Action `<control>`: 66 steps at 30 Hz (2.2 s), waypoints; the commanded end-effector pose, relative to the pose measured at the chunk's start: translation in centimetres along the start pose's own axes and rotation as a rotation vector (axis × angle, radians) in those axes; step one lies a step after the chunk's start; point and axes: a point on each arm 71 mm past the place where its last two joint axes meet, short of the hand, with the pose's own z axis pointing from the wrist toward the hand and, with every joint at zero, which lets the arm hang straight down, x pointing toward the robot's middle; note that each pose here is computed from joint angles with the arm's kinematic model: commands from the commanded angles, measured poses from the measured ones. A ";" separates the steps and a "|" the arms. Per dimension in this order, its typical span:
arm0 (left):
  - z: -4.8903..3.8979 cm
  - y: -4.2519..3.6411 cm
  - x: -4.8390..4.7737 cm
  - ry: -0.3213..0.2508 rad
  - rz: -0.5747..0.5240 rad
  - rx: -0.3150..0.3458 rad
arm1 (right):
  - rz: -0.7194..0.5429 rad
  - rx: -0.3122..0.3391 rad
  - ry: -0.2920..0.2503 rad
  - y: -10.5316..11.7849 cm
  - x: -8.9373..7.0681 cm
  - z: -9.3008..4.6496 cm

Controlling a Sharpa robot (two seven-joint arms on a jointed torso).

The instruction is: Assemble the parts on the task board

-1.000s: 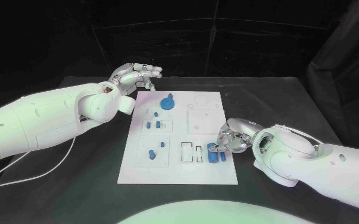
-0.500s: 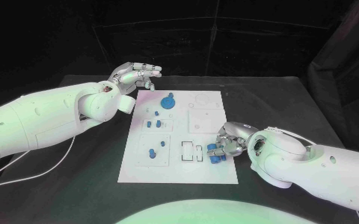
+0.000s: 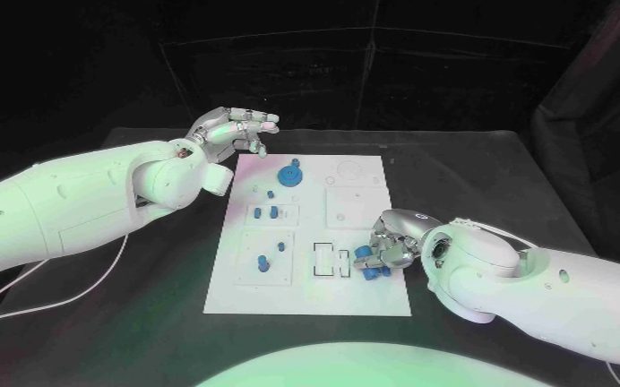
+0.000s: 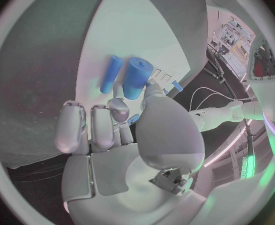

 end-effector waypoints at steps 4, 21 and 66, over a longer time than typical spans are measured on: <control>-0.02 -0.09 0.20 0.025 0.002 -0.002 | 0.071 0.007 -0.038 0.0 0.2 -0.4; 0.10 0.00 0.32 0.038 0.001 -0.013 | 0.351 -0.067 -0.118 2.0 -0.6 -1.9; 0.28 0.06 0.98 0.071 0.015 -0.019 | 0.202 -0.033 -0.015 5.5 1.1 1.2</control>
